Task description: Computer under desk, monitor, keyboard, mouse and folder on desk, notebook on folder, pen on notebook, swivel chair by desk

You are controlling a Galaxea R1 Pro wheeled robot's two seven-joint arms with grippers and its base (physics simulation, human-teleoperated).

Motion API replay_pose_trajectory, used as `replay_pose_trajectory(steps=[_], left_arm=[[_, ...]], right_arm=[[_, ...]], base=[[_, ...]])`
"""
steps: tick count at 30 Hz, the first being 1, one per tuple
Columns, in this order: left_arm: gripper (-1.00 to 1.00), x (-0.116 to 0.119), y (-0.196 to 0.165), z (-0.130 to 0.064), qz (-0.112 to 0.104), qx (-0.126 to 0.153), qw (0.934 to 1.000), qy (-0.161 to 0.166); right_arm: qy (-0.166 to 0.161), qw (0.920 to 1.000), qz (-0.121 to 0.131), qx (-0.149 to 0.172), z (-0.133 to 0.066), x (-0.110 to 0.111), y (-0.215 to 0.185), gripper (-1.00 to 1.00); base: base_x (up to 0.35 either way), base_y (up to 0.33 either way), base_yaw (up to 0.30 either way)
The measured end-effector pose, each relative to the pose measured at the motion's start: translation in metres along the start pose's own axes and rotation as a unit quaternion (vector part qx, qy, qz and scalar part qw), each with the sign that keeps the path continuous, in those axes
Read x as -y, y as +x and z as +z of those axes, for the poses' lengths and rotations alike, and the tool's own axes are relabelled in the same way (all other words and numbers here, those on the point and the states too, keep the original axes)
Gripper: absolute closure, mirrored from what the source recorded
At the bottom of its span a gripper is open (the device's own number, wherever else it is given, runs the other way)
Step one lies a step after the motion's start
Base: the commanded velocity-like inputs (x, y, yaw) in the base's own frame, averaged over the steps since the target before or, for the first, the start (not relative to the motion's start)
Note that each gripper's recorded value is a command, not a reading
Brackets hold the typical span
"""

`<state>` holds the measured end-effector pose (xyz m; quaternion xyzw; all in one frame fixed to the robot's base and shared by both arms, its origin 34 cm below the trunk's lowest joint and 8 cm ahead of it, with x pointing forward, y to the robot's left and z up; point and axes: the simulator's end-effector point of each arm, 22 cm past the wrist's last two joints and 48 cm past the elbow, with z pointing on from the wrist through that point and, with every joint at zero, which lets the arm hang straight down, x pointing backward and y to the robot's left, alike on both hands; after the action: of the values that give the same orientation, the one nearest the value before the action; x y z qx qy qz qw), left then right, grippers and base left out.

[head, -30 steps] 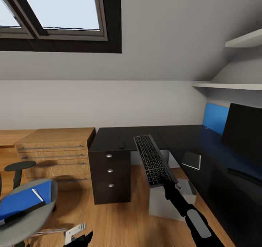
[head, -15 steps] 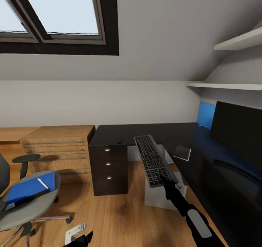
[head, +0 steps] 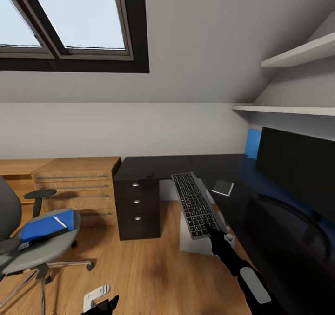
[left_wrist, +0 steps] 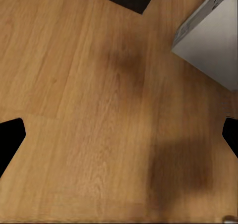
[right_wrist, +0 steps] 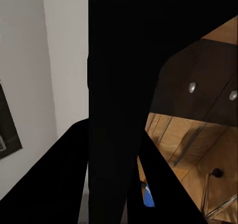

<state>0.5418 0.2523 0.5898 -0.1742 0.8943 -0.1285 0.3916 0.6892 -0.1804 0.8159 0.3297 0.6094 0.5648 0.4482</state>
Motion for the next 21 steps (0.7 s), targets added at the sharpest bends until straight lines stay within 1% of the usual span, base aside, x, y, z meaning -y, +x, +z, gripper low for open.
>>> replay_pose_trajectory(steps=[15,21], left_arm=[[-1.00,0.0002,-0.0002,0.0000,0.000,0.000,1.0000,0.000],[-1.00,0.0000,-0.0001,-0.0002,0.000,0.000,1.0000,0.000]], right_arm=[[-0.001,1.0000,0.000,0.000,0.0000,-0.0004,0.0000,1.00],[-0.001,1.0000,-0.003,0.002,-0.0032,0.0001,-0.0078,1.00]], base=[[-0.272,-0.106,0.000],[-0.168,-0.028,0.000]])
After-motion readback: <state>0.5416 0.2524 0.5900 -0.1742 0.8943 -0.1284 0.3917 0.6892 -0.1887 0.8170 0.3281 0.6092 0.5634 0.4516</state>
